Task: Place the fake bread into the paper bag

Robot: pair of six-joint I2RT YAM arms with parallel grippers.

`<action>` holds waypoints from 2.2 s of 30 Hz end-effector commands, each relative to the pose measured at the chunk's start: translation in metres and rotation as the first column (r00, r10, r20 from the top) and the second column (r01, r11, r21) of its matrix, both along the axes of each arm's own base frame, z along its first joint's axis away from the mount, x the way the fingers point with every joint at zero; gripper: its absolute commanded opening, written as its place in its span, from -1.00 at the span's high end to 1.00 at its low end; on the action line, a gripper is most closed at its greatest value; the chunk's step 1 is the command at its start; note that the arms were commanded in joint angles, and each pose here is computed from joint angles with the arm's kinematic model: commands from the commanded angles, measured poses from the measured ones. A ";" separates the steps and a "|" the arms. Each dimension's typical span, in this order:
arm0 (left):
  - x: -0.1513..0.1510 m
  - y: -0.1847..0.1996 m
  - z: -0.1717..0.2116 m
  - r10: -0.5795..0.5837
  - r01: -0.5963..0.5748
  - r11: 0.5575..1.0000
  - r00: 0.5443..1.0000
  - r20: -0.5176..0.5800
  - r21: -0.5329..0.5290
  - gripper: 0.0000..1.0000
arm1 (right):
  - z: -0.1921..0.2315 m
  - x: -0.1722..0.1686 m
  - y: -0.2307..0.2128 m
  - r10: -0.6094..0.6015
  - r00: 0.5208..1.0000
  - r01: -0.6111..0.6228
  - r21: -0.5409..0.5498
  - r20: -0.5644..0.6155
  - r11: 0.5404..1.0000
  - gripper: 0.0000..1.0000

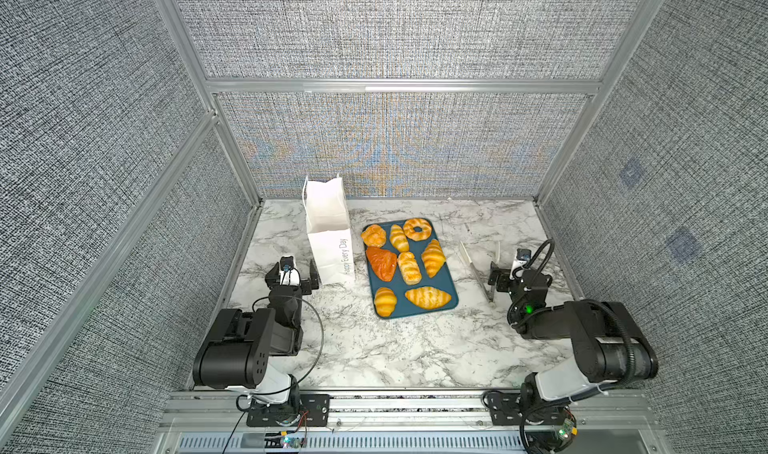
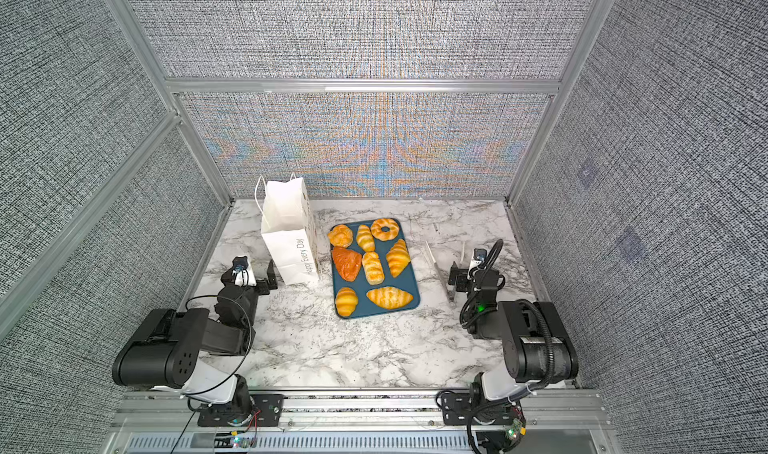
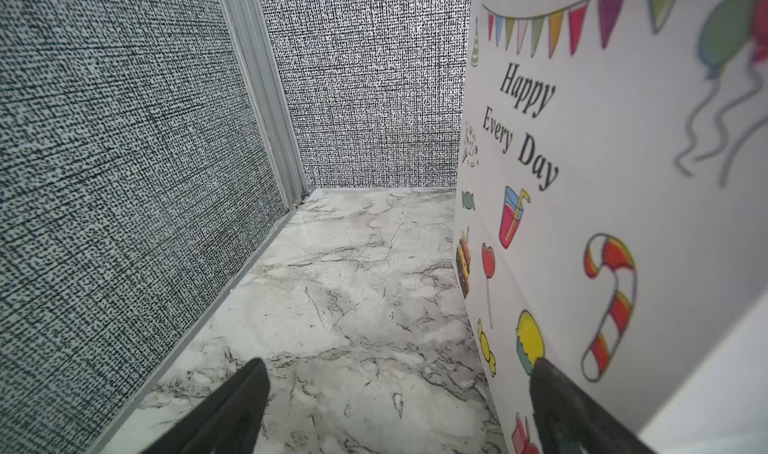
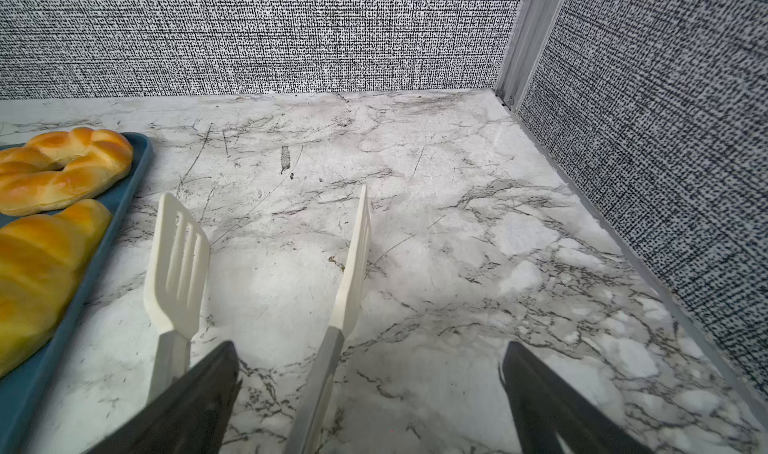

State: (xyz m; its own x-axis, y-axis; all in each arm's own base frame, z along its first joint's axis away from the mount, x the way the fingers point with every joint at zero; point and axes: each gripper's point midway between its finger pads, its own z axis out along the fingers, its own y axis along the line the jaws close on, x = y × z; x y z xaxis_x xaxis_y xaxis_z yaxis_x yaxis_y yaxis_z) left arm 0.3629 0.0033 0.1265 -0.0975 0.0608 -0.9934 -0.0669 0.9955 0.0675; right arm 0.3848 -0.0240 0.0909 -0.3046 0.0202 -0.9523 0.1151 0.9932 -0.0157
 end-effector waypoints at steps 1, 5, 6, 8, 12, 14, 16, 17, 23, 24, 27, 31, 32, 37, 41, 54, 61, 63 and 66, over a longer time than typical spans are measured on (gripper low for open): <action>0.001 -0.001 0.002 -0.010 0.010 1.000 1.000 0.006 0.002 -0.98 | 0.006 0.003 0.001 0.005 1.000 -0.006 0.006 0.019 1.000 -0.99; 0.001 -0.001 0.002 -0.008 0.008 1.000 1.000 0.007 0.003 -0.98 | 0.006 0.004 0.001 0.014 1.000 -0.014 0.020 0.018 1.000 -0.99; 0.001 -0.001 0.002 -0.009 0.009 1.000 1.000 0.007 0.003 -0.98 | 0.006 0.004 0.000 0.019 1.000 -0.020 0.028 0.018 0.999 -0.99; 0.001 -0.001 0.002 -0.008 0.008 1.000 1.000 0.008 0.003 -0.98 | 0.006 0.004 0.000 0.023 1.000 -0.023 0.037 0.019 0.999 -0.99; 0.001 -0.001 0.002 -0.008 0.007 1.000 1.000 0.008 0.004 -0.98 | 0.006 0.004 -0.001 0.022 1.000 -0.022 0.036 0.020 0.999 -0.99; 0.001 -0.001 0.002 -0.007 0.007 1.000 1.000 0.007 0.002 -0.98 | 0.006 0.004 -0.001 0.020 1.000 -0.021 0.036 0.020 0.999 -0.99; 0.001 -0.001 0.002 -0.007 0.007 1.000 1.000 0.006 0.002 -0.98 | 0.007 0.004 -0.001 0.020 1.000 -0.021 0.036 0.023 0.999 -0.99; 0.000 -0.001 0.002 -0.007 0.007 1.000 1.000 0.006 0.002 -0.98 | 0.006 0.003 -0.001 0.020 1.000 -0.021 0.036 0.021 0.999 -0.99; 0.001 -0.001 0.001 -0.007 0.007 1.000 1.000 0.002 0.000 -0.98 | 0.006 0.004 -0.001 0.021 1.000 -0.022 0.036 0.021 0.999 -0.99; 0.001 -0.001 0.001 -0.008 0.008 1.000 1.000 0.002 0.000 -0.98 | 0.006 0.004 -0.001 0.019 1.000 -0.020 0.037 0.020 0.999 -0.99; 0.002 -0.001 0.001 -0.009 0.009 1.000 1.000 0.002 0.000 -0.98 | 0.006 0.004 -0.001 0.020 1.000 -0.021 0.037 0.019 0.999 -0.99; 0.001 -0.001 0.001 -0.009 0.009 1.000 1.000 0.003 -0.003 -0.99 | 0.006 0.004 -0.001 0.021 1.000 -0.021 0.037 0.021 0.999 -0.99; 0.000 -0.001 0.002 -0.010 0.010 1.000 1.000 0.005 -0.003 -0.98 | 0.006 0.003 -0.001 0.022 1.000 -0.023 0.038 0.021 0.999 -0.99; -0.003 0.015 0.019 0.086 -0.086 0.996 0.996 0.029 -0.019 -0.98 | 0.018 0.009 -0.002 0.022 1.000 -0.021 0.047 -0.014 0.999 -0.99; -0.001 0.041 0.038 0.251 -0.261 0.958 0.964 -0.089 -0.120 -0.98 | 0.035 0.011 0.001 0.021 0.995 -0.010 0.111 -0.095 0.994 -0.99; -0.042 0.039 0.158 0.241 -0.228 0.945 0.970 0.024 -0.236 -0.98 | 0.105 0.007 0.044 0.221 0.966 -0.172 0.298 -0.137 0.939 -0.97; -0.023 0.005 0.190 0.036 -0.045 0.984 0.998 -0.058 -0.174 -0.98 | 0.099 0.000 0.052 0.215 0.946 -0.145 0.278 -0.241 0.950 -0.88; -0.018 -0.004 0.194 -0.018 0.002 0.985 0.996 -0.089 -0.172 -0.98 | 0.094 -0.005 0.051 0.196 0.942 -0.125 0.258 -0.272 0.958 -0.88; -0.008 -0.022 0.197 -0.118 0.095 0.985 0.980 -0.158 -0.145 -0.98 | 0.087 -0.012 0.052 0.181 0.932 -0.110 0.231 -0.314 0.967 -0.88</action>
State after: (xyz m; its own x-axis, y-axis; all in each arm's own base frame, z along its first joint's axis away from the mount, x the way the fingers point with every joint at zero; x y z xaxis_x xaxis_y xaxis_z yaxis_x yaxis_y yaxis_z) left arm 0.3537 0.0043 0.3364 -0.1470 -0.1179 -0.9821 -0.0901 0.9903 -0.1054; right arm 0.3821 0.0326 0.1883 -0.5692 0.1575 -0.8070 -0.0430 0.9744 0.2205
